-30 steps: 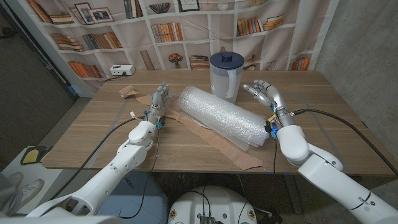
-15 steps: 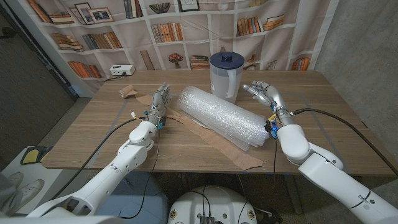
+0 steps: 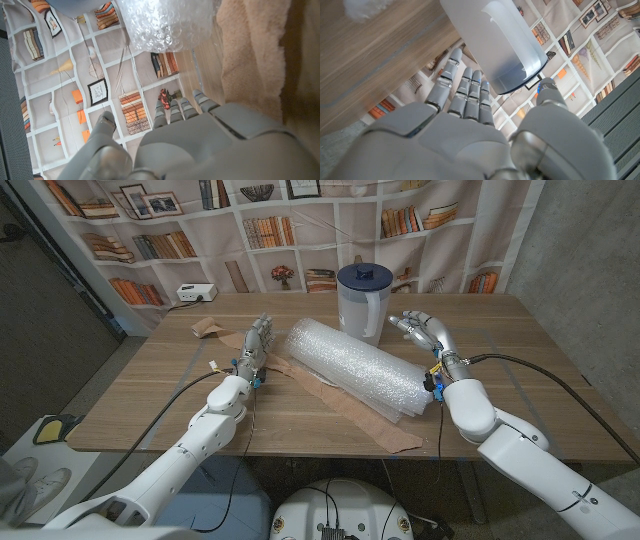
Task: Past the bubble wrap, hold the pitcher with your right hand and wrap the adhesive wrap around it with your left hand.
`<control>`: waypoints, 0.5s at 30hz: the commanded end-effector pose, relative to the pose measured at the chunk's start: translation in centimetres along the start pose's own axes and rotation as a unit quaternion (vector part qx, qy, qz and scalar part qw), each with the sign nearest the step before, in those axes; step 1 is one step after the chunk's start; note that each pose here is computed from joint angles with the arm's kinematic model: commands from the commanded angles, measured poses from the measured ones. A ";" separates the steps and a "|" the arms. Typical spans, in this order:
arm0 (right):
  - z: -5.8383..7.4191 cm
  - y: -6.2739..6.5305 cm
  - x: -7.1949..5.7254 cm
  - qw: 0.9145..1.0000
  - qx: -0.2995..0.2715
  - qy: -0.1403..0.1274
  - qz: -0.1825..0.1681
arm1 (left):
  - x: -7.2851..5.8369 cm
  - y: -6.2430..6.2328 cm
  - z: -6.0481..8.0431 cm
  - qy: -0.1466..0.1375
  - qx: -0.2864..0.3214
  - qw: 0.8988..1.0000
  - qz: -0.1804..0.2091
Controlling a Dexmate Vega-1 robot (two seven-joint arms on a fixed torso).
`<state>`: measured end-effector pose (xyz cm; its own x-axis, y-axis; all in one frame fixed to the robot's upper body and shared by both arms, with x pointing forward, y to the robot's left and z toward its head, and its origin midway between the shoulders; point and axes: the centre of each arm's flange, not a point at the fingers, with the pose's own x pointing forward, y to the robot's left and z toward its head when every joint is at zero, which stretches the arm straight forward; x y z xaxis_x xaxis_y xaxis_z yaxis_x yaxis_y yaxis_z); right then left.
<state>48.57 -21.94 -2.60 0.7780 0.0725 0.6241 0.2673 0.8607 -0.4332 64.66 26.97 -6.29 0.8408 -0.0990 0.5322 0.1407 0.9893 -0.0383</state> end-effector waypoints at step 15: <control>0.3 0.6 1.0 1.000 0.010 -0.012 0.016 | 0.0 0.4 0.1 0.001 0.000 1.000 0.002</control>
<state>49.03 -21.52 -2.26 0.7738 0.0948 0.6263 0.2499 0.8629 -0.4393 64.64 27.19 -6.23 0.8405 -0.0997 0.5326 0.1407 0.9894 -0.0369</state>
